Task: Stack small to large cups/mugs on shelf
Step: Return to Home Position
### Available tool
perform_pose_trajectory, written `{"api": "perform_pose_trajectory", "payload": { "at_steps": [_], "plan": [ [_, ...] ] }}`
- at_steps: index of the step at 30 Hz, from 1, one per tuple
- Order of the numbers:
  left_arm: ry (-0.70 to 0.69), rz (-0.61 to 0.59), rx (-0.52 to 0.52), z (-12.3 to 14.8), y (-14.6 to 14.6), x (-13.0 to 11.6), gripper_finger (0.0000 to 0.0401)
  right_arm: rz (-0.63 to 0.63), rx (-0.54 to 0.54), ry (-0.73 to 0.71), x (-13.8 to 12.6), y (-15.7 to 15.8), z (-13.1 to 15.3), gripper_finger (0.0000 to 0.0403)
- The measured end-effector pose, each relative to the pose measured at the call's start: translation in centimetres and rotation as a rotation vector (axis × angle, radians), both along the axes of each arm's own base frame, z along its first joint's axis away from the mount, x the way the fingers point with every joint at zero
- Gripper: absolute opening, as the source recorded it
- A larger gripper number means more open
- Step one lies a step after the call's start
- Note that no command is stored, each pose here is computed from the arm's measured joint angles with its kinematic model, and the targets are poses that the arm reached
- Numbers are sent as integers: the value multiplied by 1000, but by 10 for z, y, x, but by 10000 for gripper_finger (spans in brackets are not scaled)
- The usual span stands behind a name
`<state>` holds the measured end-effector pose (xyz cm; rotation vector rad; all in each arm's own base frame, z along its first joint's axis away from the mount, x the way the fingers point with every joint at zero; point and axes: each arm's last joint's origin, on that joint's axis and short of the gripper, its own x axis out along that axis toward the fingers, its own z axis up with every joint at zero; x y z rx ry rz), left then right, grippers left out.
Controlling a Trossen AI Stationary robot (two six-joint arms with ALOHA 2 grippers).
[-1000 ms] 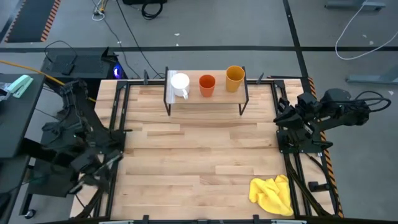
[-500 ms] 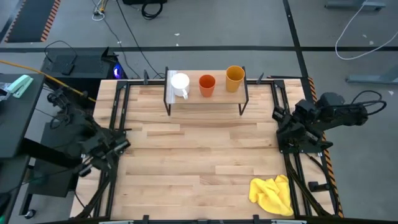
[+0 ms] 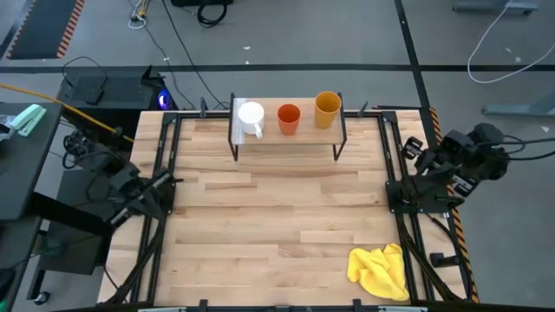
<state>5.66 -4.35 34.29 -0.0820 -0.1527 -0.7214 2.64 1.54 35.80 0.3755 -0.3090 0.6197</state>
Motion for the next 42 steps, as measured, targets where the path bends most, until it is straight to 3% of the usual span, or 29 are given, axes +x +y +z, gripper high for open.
{"api": "perform_pose_trajectory", "payload": {
  "at_steps": [11,21,29,42],
  "plan": [
    [-69,16,-75,-34,20,-27,36,-34,15,-57,-25,-6,-5,71],
    [-67,26,-60,-39,24,-32,28,-43,9,-106,-36,-8,-6,71],
    [-107,12,-46,-57,14,-19,36,-36,27,-53,-10,-3,-31,71],
    [-148,15,-64,-96,-1,2,26,23,69,-149,19,4,-67,71]
  ]
}}
